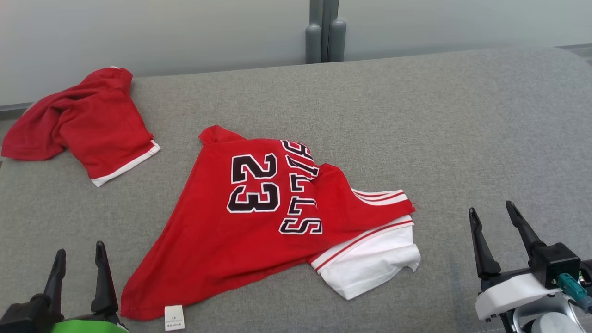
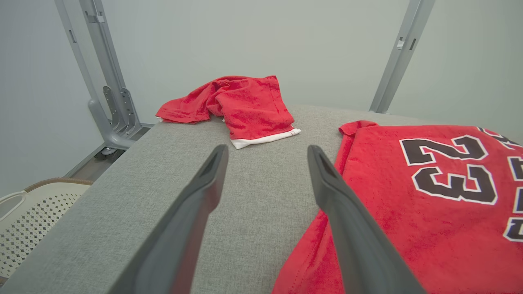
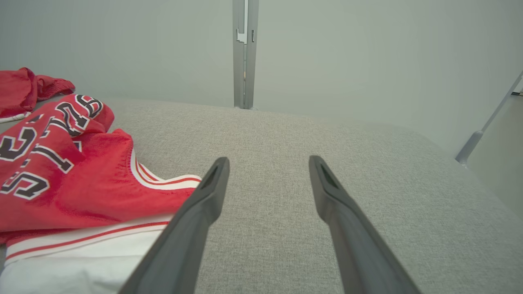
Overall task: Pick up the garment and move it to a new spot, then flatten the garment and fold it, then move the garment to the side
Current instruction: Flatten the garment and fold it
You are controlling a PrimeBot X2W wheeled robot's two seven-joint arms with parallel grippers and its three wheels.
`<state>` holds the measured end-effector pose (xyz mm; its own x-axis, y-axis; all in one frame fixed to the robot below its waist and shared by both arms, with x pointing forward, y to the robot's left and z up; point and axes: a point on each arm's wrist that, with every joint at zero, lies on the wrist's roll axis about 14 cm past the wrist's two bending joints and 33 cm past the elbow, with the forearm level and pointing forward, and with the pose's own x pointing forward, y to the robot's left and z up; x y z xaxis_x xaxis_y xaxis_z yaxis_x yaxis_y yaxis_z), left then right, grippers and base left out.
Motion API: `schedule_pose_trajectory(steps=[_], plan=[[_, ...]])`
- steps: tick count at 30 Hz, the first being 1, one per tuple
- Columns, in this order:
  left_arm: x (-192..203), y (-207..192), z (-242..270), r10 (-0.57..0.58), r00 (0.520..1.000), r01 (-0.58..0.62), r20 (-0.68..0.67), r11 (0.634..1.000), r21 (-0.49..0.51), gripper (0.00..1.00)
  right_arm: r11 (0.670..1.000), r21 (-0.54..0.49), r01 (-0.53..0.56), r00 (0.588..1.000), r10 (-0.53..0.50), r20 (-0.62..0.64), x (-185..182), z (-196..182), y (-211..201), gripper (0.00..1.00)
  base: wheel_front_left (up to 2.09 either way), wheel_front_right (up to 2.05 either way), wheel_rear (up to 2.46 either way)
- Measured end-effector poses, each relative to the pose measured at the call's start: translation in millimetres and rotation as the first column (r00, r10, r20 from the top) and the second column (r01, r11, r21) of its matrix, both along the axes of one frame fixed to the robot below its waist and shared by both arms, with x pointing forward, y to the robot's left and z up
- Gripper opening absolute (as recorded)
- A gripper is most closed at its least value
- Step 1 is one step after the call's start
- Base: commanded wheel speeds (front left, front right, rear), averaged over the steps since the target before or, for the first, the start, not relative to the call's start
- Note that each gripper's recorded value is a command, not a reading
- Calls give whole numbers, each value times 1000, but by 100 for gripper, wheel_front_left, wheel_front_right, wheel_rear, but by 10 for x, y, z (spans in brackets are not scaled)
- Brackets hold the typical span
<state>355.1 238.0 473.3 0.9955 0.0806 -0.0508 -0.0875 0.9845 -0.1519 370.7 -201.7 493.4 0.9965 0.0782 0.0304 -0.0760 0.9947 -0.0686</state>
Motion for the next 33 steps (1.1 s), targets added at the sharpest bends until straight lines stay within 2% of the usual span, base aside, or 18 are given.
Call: schedule_pose_trajectory(steps=[15,22,28,33], plan=[[-285,-37,-126,-24,1000,24,-18,999,25,100,1000,27,14,1000,-14,2,-230,1,48,100,0,0,0],[-322,-188,-158,-84,996,85,-25,996,11,100,997,31,75,997,-75,8,-303,14,-108,100,0,0,0],[-342,-330,-143,-154,988,154,-24,988,0,100,996,32,84,996,-83,-12,-326,-53,-103,100,0,0,0],[-353,-313,-138,-153,988,153,-23,988,-6,100,996,37,79,997,-79,-20,-319,-79,-76,100,0,0,0]])
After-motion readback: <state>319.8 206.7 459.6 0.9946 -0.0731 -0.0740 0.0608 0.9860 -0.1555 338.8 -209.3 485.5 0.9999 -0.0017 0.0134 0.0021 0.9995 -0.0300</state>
